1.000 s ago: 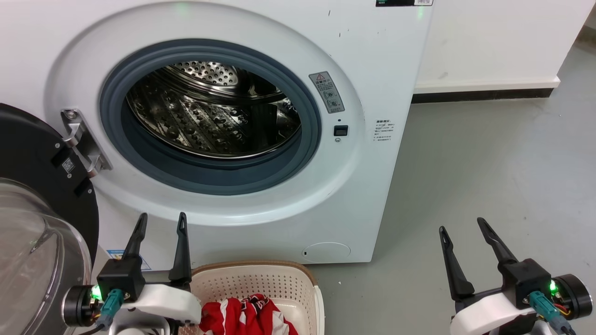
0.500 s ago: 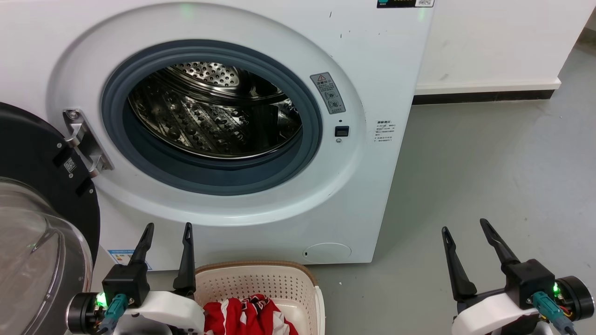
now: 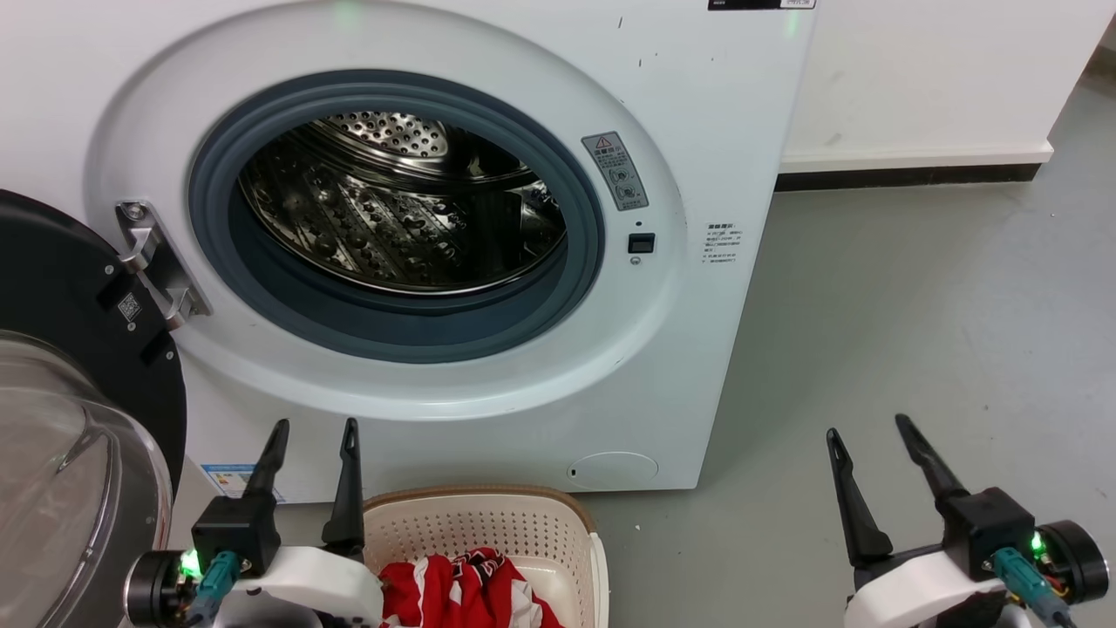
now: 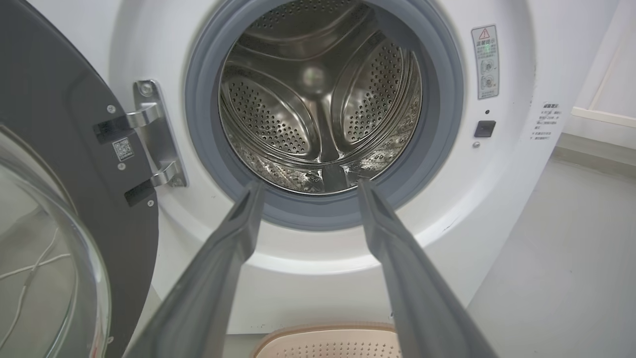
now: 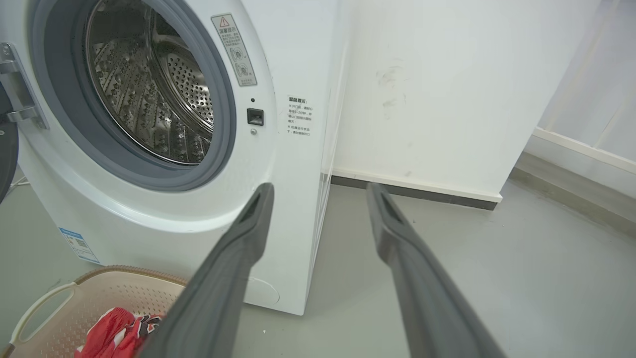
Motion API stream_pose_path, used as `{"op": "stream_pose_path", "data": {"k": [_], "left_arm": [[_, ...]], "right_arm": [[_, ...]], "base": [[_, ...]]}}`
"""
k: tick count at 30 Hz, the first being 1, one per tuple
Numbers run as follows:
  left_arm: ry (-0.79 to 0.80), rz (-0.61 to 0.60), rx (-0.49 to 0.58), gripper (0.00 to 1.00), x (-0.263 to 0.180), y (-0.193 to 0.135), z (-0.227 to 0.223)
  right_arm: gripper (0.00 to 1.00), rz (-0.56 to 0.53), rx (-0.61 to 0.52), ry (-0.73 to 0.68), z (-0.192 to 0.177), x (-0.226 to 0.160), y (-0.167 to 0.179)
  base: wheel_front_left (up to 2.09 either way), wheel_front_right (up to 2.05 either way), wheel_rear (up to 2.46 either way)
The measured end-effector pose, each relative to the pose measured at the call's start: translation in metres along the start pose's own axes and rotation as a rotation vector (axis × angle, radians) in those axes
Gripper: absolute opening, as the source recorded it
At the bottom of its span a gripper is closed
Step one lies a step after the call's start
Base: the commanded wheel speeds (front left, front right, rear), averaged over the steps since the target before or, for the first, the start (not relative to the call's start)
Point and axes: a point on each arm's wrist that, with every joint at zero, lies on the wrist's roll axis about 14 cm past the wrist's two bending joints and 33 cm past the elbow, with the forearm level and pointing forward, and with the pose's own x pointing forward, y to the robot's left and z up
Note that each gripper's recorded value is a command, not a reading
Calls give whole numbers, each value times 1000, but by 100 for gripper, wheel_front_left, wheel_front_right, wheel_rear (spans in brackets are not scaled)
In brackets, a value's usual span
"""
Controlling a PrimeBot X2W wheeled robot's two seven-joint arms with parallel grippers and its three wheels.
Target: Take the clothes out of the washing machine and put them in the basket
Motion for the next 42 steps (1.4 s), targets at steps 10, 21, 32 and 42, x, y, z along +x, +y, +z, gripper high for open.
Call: {"op": "stream_pose_path", "data": {"k": [10, 21, 32, 42], "left_arm": [[97, 49, -138, 0, -8, 9, -25], [119, 89, -354, 0, -8, 12, -30], [129, 114, -540, 0, -6, 15, -31], [137, 139, -691, 0, -6, 19, -34]], "right_arm": [[0, -15, 159, 51, -18, -6, 0], [0, -49, 389, 59, -23, -3, -7], [0, -74, 584, 46, -22, 3, -13], [0, -97, 744, 42, -24, 6, -18]], "base": [[0, 0, 0], [0, 0, 0], [0, 0, 0], [0, 0, 0]]}}
